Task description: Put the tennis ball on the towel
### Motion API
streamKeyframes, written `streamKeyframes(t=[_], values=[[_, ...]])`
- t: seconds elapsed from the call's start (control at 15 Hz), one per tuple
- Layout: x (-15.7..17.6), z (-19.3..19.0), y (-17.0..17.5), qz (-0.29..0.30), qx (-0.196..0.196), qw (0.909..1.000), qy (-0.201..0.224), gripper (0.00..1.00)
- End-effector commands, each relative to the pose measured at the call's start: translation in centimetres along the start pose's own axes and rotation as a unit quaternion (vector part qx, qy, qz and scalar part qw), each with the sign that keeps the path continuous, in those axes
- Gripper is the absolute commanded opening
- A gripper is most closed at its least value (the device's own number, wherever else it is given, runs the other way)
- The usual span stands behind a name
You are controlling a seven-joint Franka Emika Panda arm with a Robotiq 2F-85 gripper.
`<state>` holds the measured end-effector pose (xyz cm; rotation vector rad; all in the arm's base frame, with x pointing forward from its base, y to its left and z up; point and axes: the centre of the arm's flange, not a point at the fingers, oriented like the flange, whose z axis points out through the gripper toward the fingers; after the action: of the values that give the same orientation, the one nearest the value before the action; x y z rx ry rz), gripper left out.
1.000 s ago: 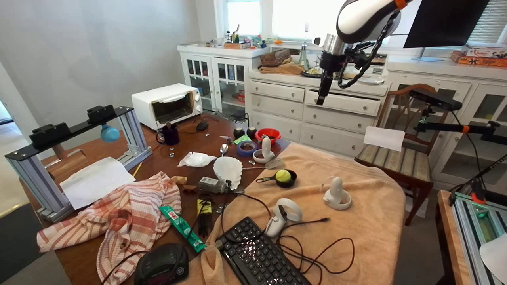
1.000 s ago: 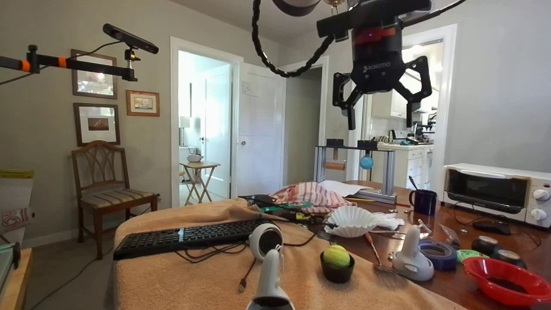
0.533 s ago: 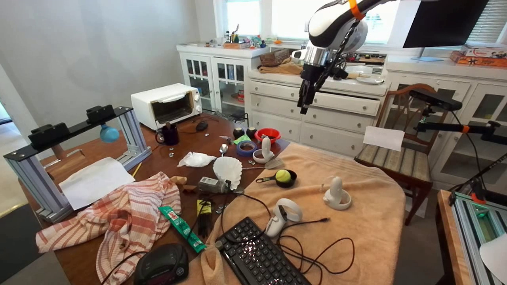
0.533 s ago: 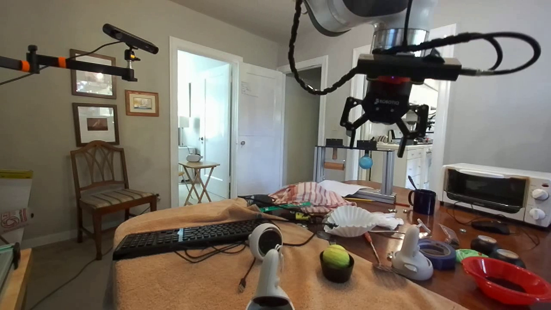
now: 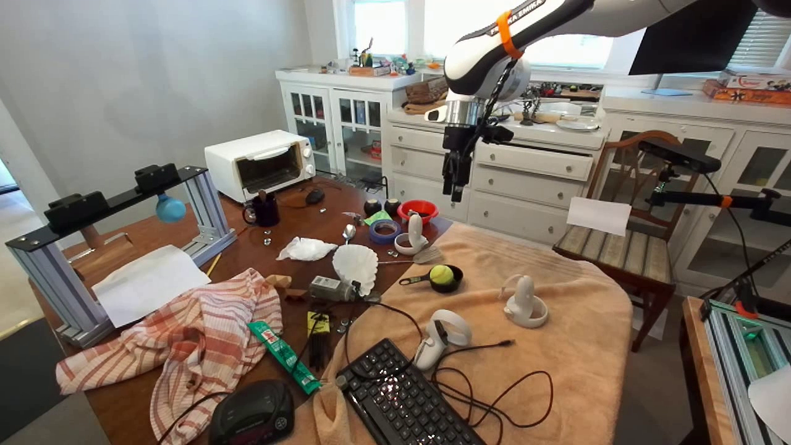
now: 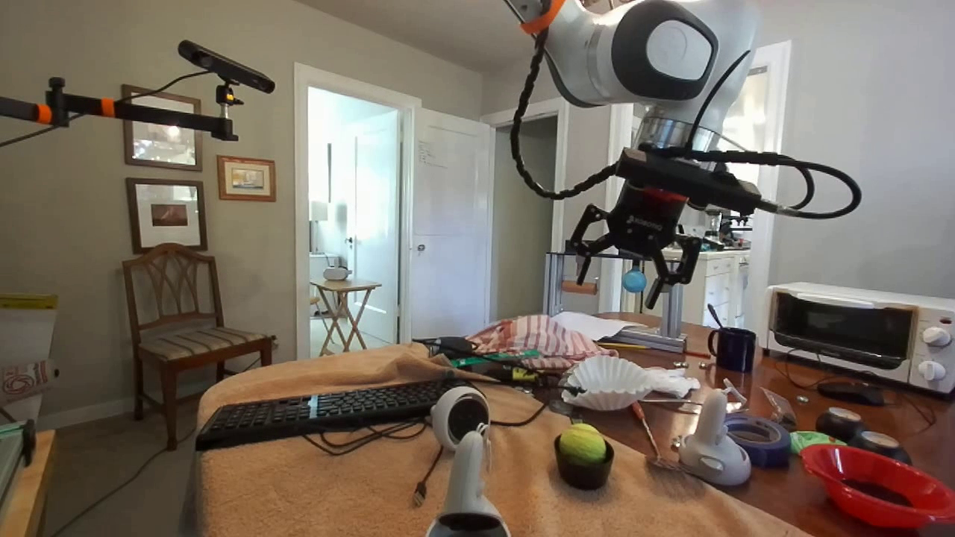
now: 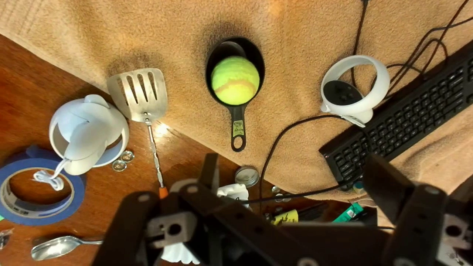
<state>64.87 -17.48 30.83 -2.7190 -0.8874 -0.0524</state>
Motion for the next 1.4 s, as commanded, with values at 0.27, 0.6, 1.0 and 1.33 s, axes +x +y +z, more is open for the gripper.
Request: streamKeyframes(t=[0.27, 0.6, 1.0, 1.33], values=[[0.9, 3.8, 5.3, 0.029, 0.067, 0.9971, -0.020, 1.00], [1.4, 10.6, 7.7, 0.031, 0.172, 0.9827, -0.062, 1.00], [5.1, 16.2, 7.6, 0.148, 0.131, 0.9750, -0.102, 1.00], [7.6, 18.2, 6.3, 0.253, 0.077, 0.9552, -0.133, 1.00]])
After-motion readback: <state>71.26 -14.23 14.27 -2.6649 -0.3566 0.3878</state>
